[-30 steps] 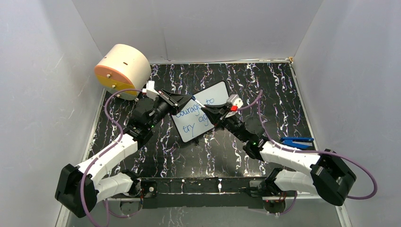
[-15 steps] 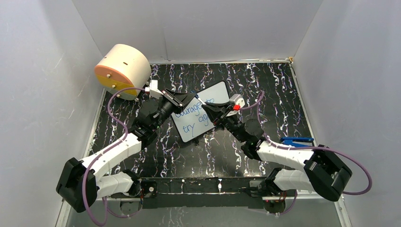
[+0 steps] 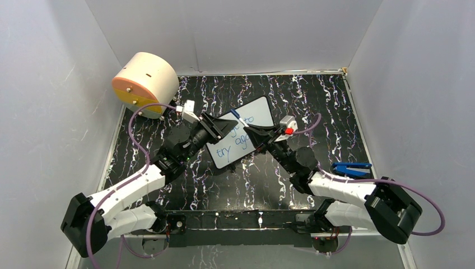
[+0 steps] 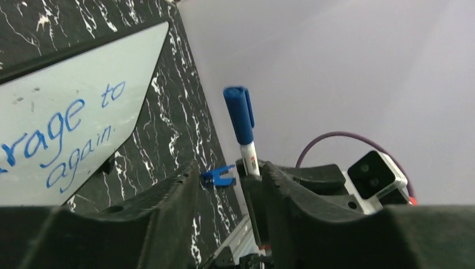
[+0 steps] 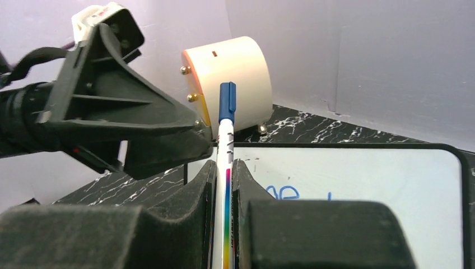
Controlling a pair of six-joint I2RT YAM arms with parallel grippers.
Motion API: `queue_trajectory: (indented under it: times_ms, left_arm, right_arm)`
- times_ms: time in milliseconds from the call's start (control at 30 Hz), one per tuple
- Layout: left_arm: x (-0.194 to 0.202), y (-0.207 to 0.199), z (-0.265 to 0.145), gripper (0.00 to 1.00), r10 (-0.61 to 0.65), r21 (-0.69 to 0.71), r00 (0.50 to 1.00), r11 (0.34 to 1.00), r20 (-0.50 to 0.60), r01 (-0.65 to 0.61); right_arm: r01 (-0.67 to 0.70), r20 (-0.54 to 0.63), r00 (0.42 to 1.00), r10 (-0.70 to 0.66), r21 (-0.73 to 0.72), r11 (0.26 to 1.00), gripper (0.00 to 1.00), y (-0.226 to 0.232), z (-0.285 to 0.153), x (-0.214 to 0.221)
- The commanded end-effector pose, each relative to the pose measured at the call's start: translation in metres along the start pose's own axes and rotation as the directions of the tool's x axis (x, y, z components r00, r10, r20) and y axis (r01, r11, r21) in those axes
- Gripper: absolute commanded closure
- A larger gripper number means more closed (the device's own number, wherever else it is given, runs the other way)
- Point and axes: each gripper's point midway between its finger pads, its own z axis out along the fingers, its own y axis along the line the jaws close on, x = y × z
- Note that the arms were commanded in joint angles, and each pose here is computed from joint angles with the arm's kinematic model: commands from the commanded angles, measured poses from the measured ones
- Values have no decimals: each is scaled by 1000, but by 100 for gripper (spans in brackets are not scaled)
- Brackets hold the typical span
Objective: Write a sentence on the whiteboard
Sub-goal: Close the pen cap at the center of the board, then place the whiteboard marker at the center of the board.
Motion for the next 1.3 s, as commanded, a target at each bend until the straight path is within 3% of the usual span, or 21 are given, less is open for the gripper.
queue_trajectory:
  times_ms: [0, 167, 600, 733, 967, 1267]
  left_arm:
    - [-16, -21, -10, 52, 184, -11, 983, 983, 14, -184]
    - [-31, -23, -9, 37, 294, -69, 956, 954, 12, -293]
    - [-26, -26, 10, 45, 266, -25, 963, 963, -47, -268]
    - [-26, -31, 13, 58, 272, -9, 961, 962, -55, -273]
    - [-22, -33, 14, 66, 278, 3, 957, 960, -81, -279]
    - [-3, -30, 15, 94, 242, 32, 955, 970, -173, -240]
  right_arm:
    - [-1, 73, 997, -2, 50, 999, 100, -9, -9, -23]
    - [-3, 38, 999, 2, 29, 1000, 100, -5, -14, -17]
    - [-126, 37, 991, 128, -67, 990, 100, 17, -23, -22]
    - [-130, 27, 991, 132, -68, 989, 100, 17, -22, -20]
    - [-132, 18, 991, 133, -75, 988, 100, 19, -21, -18]
    - [-133, 30, 990, 136, -80, 988, 100, 20, -19, -23]
